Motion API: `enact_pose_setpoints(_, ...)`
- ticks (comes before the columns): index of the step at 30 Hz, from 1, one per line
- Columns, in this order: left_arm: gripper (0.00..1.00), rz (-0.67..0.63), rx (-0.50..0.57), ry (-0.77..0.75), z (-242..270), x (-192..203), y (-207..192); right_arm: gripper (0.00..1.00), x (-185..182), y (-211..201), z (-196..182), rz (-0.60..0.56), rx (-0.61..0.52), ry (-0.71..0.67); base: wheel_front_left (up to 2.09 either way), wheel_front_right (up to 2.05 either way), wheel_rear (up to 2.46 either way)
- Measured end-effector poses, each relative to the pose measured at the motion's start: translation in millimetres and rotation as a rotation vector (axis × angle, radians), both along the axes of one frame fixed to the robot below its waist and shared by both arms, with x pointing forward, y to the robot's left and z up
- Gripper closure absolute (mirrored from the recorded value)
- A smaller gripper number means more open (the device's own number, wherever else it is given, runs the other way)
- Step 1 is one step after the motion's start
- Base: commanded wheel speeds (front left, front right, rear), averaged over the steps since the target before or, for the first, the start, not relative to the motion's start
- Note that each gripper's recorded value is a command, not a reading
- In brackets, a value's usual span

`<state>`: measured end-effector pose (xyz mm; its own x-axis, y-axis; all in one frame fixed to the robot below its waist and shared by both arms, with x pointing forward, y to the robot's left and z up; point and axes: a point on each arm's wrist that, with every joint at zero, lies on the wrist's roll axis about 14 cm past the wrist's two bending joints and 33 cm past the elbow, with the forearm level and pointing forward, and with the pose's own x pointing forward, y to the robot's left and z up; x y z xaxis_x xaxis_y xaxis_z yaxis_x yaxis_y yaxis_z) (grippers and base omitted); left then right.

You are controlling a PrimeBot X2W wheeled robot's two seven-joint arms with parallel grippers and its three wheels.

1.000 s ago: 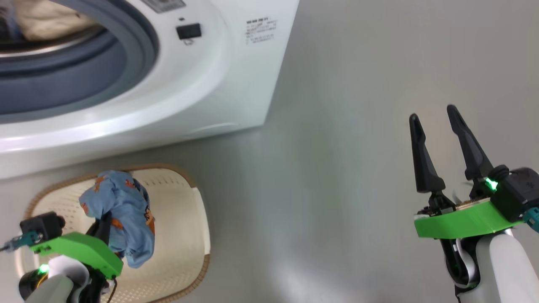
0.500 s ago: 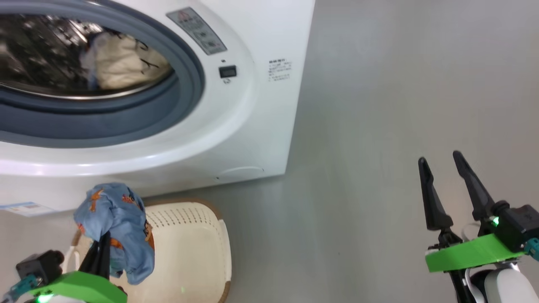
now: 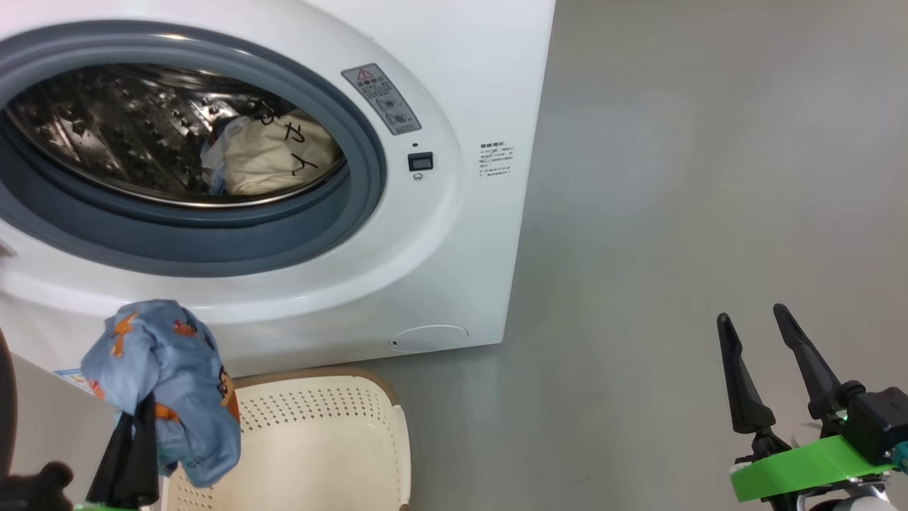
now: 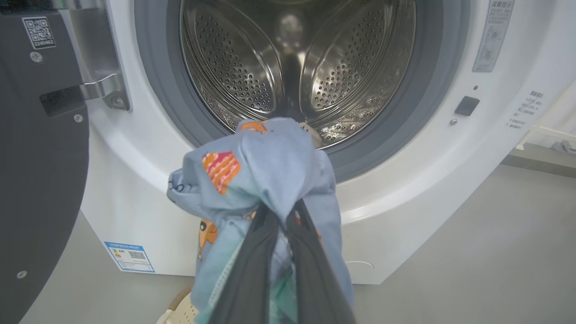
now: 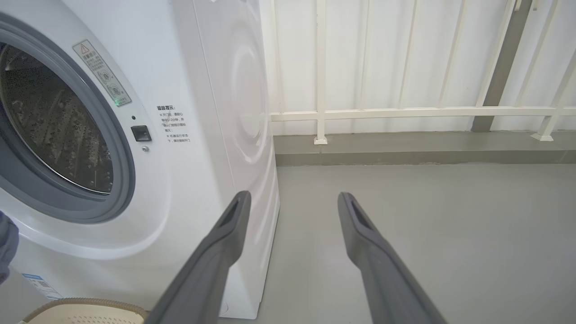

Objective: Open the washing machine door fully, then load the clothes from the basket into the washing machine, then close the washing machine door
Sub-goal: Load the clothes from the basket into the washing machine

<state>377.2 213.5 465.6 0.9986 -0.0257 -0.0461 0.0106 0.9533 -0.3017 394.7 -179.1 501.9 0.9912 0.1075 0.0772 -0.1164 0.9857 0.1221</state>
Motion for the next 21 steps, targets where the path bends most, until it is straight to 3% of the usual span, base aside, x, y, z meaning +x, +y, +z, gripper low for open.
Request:
enact_pose_setpoints(11,1.00,0.045,0.008,-0.034,10,-20,1,0.00,-4,-4,-4,-0.009,0.002,0.013,0.00,0.00,0.00)
enact_pose_setpoints(21,1.00,0.025,0.006,-0.035,8,-4,-5,0.00,0,-5,-17,-0.013,0.002,0.050,0.00,0.00,0.00)
